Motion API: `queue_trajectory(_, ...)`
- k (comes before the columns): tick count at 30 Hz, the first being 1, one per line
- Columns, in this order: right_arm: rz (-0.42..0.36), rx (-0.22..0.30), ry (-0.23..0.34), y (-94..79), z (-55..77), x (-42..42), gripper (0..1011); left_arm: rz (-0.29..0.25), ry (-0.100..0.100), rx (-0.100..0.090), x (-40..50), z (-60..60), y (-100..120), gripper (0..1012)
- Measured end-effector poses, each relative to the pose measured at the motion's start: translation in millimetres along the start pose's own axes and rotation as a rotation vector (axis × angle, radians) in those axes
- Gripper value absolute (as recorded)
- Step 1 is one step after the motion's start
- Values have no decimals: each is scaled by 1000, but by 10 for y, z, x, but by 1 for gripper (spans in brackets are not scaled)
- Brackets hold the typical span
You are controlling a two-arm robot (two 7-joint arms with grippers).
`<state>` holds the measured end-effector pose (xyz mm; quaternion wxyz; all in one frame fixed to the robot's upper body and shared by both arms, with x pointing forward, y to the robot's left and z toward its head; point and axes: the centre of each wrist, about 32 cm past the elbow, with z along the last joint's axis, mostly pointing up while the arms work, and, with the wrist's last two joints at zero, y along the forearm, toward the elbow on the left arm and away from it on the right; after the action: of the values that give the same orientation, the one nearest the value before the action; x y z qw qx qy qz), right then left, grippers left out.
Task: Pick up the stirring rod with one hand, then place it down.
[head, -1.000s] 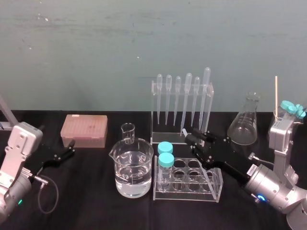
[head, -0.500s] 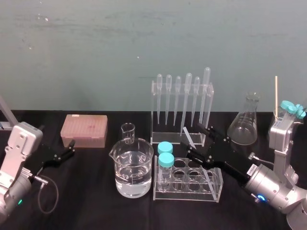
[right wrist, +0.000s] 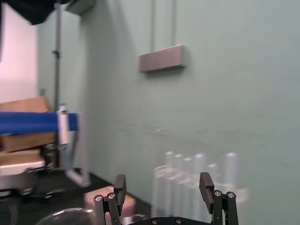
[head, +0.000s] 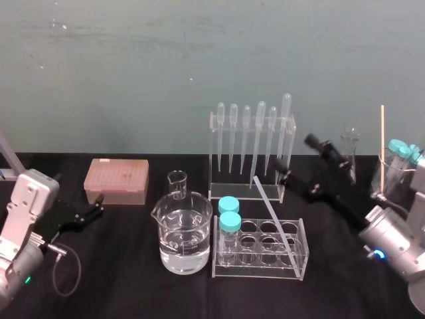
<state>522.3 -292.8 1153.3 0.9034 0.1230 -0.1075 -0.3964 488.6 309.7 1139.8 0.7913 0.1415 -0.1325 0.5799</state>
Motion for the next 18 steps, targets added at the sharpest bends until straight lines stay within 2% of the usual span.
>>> queue_trajectory(4,-79,-14,-15,-86,51,46,1003,0,0,0,0,0,0,1000)
queue_trajectory(8,-158,-68,-14,-225,67,82,1003,0,0,0,0,0,0,1000)
queue_trajectory(9,-186,-103,-7,-299,58,86,1003,0,0,0,0,0,0,1000)
queue_trajectory(11,-210,-141,2,-365,47,84,1003,0,0,0,0,0,0,1000)
queue_trajectory(14,-261,-256,49,-524,3,58,1003,0,0,0,0,0,0,1000)
queue_trajectory(17,-275,-315,73,-563,-14,57,1003,0,0,0,0,0,0,1000)
queue_trajectory(18,-277,-318,74,-567,-17,56,1003,0,0,0,0,0,0,1000)
